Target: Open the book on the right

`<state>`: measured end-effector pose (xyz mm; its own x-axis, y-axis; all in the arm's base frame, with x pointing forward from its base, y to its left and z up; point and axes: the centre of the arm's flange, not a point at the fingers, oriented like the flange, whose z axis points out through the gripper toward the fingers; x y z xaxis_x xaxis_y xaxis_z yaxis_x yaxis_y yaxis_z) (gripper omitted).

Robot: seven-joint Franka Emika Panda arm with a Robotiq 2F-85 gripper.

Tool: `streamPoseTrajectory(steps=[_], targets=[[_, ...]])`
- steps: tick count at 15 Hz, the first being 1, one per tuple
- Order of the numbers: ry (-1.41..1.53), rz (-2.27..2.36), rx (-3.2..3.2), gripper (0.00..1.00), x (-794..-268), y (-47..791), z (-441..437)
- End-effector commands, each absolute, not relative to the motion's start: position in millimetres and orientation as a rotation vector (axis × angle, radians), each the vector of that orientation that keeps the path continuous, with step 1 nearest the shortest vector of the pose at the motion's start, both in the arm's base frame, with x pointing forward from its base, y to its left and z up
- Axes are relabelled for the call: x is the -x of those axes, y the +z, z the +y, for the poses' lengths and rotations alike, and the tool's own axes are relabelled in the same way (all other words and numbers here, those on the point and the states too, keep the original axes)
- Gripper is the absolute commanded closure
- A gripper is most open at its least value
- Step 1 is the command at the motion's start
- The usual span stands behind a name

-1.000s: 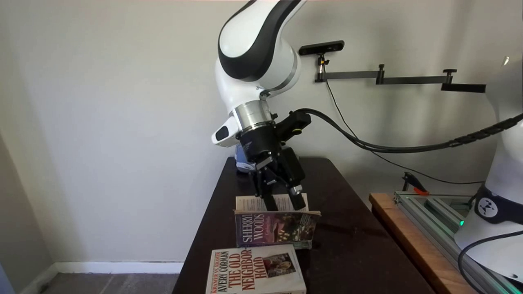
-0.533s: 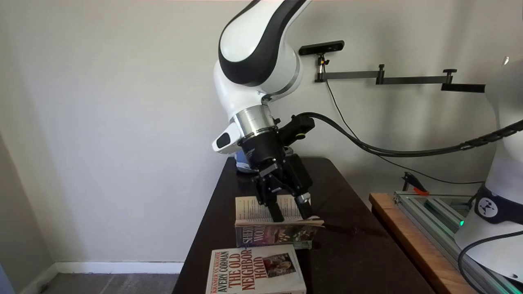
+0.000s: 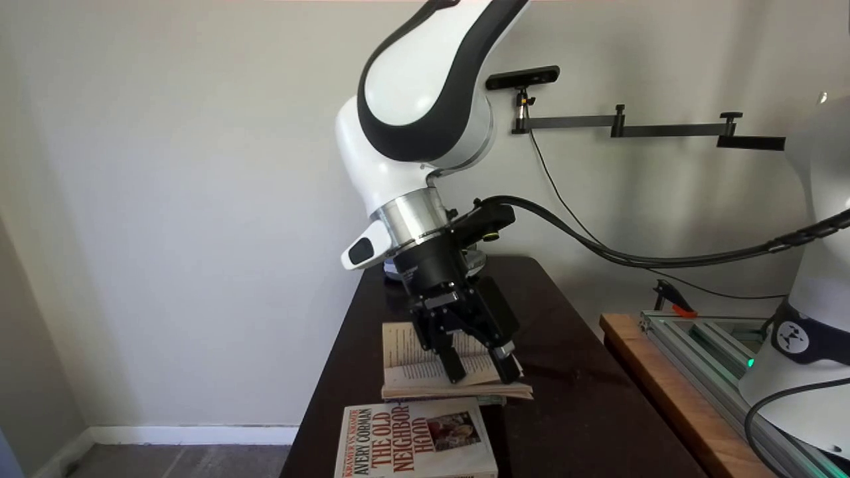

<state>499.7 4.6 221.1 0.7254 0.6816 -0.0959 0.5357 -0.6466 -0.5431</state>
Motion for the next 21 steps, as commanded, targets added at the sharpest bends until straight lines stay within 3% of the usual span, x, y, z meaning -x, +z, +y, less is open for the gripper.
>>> streamPoseTrajectory(steps=[1,21], targets=[[0.443,-0.975,2.503,0.00,-493.2,216.0,24.4],[0.621,-1.075,2.617,0.00,-479.9,188.7,66.3]])
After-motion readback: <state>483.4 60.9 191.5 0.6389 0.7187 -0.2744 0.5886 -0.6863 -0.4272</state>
